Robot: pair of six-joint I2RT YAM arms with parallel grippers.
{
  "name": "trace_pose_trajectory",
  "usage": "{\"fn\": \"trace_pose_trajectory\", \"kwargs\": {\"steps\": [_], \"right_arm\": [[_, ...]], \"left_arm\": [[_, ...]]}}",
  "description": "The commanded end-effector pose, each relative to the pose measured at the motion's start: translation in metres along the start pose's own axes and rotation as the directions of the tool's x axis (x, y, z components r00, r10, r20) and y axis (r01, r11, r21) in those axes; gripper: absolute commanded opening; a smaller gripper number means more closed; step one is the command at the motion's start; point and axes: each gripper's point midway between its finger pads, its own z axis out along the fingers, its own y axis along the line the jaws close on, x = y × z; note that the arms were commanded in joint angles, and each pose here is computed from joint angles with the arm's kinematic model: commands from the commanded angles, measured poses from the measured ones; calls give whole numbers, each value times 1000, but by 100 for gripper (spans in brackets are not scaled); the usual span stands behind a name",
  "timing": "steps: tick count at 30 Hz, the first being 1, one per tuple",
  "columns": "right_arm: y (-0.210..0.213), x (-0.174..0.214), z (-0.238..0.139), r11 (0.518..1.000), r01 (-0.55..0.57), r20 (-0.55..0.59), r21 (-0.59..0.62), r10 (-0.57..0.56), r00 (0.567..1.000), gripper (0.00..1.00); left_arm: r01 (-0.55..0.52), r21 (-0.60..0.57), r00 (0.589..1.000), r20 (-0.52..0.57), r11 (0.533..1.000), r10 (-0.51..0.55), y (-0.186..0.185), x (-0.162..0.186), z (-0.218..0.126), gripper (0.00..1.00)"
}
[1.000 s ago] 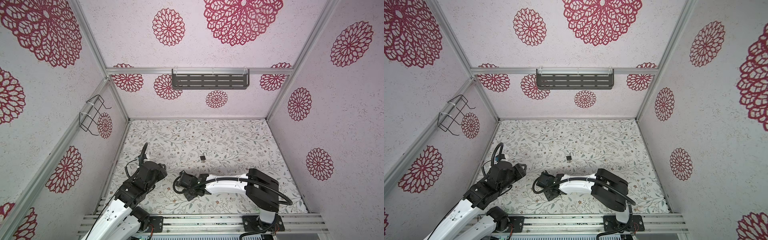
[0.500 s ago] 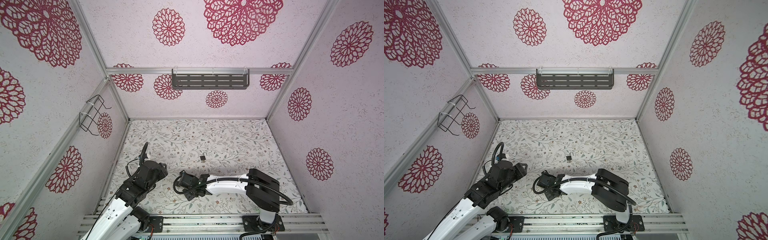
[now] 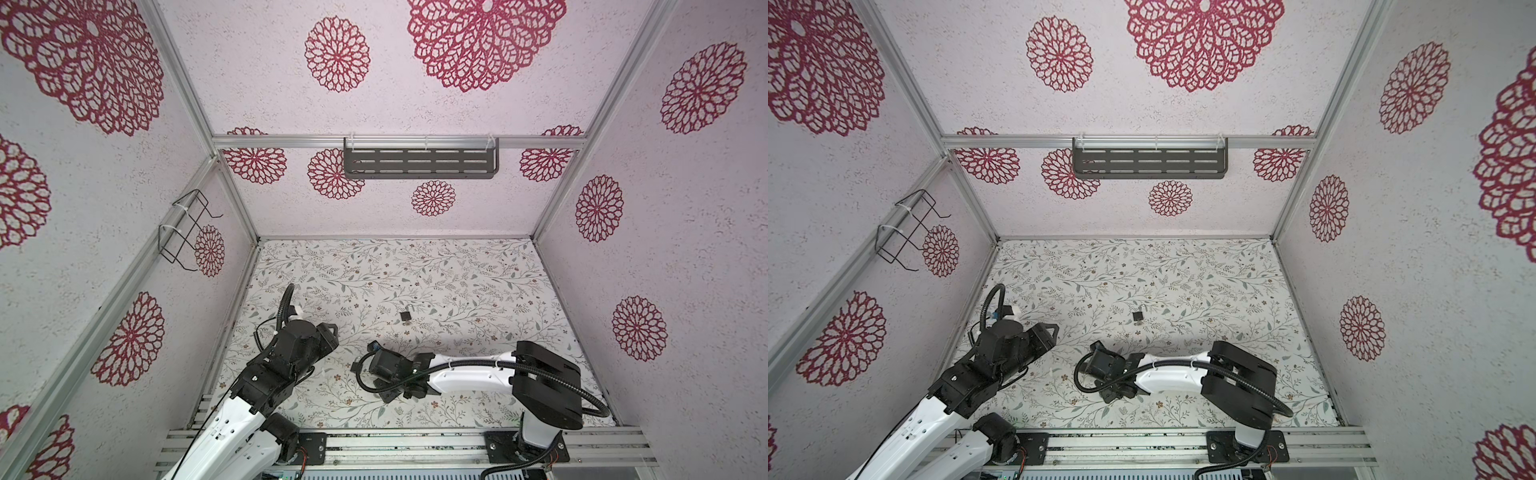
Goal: Unlock with the key
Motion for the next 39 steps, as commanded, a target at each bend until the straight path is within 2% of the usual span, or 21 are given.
{"fn": "trace_pose_trajectory", "kwargs": {"steps": [1,10,16,25,30,33,37,39], "right_arm": [[-1,-30,-22,999,-20,137,-38,25,990,0],[-1,-51,-54,993,-32,278,-109,62,959,0],[-15,-82,-84,975,-109,417,-195,183,890,0],[-12,-120,-129,950,-102,560,-294,257,788,0],[-7,-135,-141,939,-80,603,-334,279,748,0],[-2,-144,-150,934,-52,638,-353,282,717,0],[3,-152,-150,931,-26,658,-363,276,701,0],[9,-156,-151,927,-6,661,-376,273,699,0]], "left_arm": [[47,64,999,-11,997,-47,-15,-2,3,56],[123,154,991,-76,980,-112,-38,12,12,56],[173,215,985,-67,961,-162,-51,18,13,56],[218,274,976,-80,937,-204,-64,32,20,56],[337,315,941,-127,887,-312,-72,42,24,56],[427,323,904,-157,845,-397,-72,45,26,57],[516,371,855,-170,772,-490,-74,39,22,60],[530,374,846,-168,761,-507,-74,36,20,64]]}}
